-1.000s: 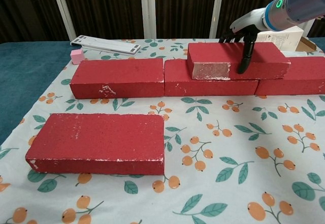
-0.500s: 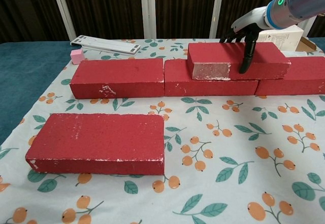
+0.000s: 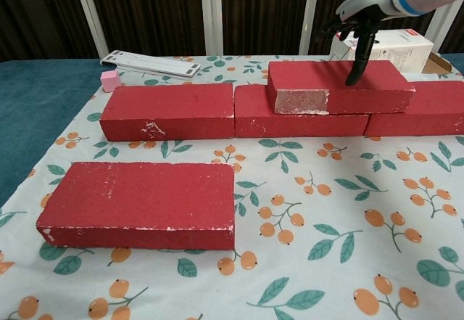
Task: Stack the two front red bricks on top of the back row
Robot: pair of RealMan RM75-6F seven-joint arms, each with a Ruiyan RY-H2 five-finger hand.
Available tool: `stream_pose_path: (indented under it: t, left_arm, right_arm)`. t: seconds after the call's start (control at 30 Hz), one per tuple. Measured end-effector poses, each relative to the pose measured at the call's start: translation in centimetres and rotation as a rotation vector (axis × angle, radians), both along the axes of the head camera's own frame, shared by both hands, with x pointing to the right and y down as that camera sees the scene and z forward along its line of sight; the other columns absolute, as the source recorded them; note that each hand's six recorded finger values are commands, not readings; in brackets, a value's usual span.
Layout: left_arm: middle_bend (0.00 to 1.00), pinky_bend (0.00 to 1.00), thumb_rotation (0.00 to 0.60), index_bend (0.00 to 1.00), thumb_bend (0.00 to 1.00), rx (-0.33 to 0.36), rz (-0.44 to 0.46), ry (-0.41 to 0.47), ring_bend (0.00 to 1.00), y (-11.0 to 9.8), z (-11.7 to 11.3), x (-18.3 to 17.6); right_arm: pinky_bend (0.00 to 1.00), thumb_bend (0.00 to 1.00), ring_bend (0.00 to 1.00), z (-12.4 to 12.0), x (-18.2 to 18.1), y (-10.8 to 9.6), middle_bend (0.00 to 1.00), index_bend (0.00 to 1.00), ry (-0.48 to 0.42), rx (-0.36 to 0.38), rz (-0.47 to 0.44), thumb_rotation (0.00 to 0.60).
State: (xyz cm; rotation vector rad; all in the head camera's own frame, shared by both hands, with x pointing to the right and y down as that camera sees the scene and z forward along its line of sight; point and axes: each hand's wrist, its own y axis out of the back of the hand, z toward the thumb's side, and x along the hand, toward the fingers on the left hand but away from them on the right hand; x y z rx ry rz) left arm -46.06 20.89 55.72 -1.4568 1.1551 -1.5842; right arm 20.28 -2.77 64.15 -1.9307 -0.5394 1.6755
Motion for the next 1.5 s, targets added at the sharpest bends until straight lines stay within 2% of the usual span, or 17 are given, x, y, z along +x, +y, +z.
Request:
stream_pose_path:
  t: [0.1, 0.2, 0.4, 0.5, 0.67, 0.83, 0.9, 1.0, 1.27, 1.4, 1.5]
  left_arm:
    - [0.00, 0.13, 0.600, 0.06, 0.01, 0.004, 0.007, 0.010, 0.00, 0.0, -0.2, 0.1]
    - [0.00, 0.13, 0.600, 0.02, 0.01, 0.009, 0.016, 0.023, 0.00, 0.1, -0.4, 0.2]
    - [0.00, 0.13, 0.600, 0.00, 0.01, 0.031, 0.038, 0.076, 0.00, 0.1, -1.1, 0.9]
    - [0.00, 0.13, 0.600, 0.00, 0.01, 0.045, 0.065, 0.112, 0.00, 0.1, -1.7, 1.5]
    - [0.00, 0.12, 0.600, 0.00, 0.00, 0.055, 0.116, 0.149, 0.00, -0.1, -3.0, 2.6]
    - [0.00, 0.12, 0.600, 0.00, 0.00, 0.019, 0.155, 0.148, 0.00, -0.2, -3.8, 3.9]
    - [0.00, 0.12, 0.600, 0.00, 0.00, -0.012, 0.175, 0.161, 0.00, -0.5, -4.1, 4.8]
    - [0.00, 0.12, 0.600, 0.00, 0.00, -0.065, 0.222, 0.173, 0.00, -1.1, -4.7, 6.5]
    - [0.00, 0.12, 0.600, 0.00, 0.00, -0.238, 0.365, 0.226, 0.00, -2.9, -5.8, 12.7]
    - [0.00, 0.12, 0.600, 0.00, 0.00, -0.328, 0.463, 0.227, 0.00, -3.6, -5.2, 15.4]
    - [0.00, 0.12, 0.600, 0.00, 0.00, -0.387, 0.525, 0.201, 0.00, -4.1, -4.5, 16.6]
  right_arm:
    - [0.00, 0.07, 0.00, -1.6, 0.9, 1.1, 0.00, 0.00, -0.025, 0.034, 0.006, 0.600]
    - [0.00, 0.07, 0.00, -3.2, 2.3, 3.2, 0.00, 0.00, -0.041, 0.075, 0.013, 0.600]
    - [0.00, 0.07, 0.00, -6.1, 7.4, 7.9, 0.00, 0.00, -0.039, 0.221, 0.058, 0.600]
    - [0.00, 0.07, 0.00, -7.6, 10.5, 11.2, 0.00, 0.00, -0.046, 0.315, 0.091, 0.600]
    - [0.00, 0.07, 0.00, -9.8, 14.8, 18.0, 0.00, 0.00, -0.075, 0.442, 0.162, 0.600]
    - [0.00, 0.07, 0.00, -9.7, 17.4, 24.8, 0.00, 0.00, -0.063, 0.426, 0.257, 0.600]
    - [0.00, 0.07, 0.00, -9.5, 17.9, 26.4, 0.00, 0.00, -0.057, 0.417, 0.272, 0.600]
    - [0.00, 0.07, 0.00, -9.4, 18.2, 26.9, 0.00, 0.00, -0.047, 0.420, 0.268, 0.600]
    - [0.00, 0.07, 0.00, -10.4, 19.8, 26.6, 0.00, 0.00, -0.025, 0.534, 0.316, 0.600]
    - [0.00, 0.07, 0.00, -10.8, 20.1, 26.6, 0.00, 0.00, -0.037, 0.552, 0.327, 0.600]
    - [0.00, 0.07, 0.00, -10.8, 20.4, 26.8, 0.00, 0.00, -0.029, 0.539, 0.328, 0.600]
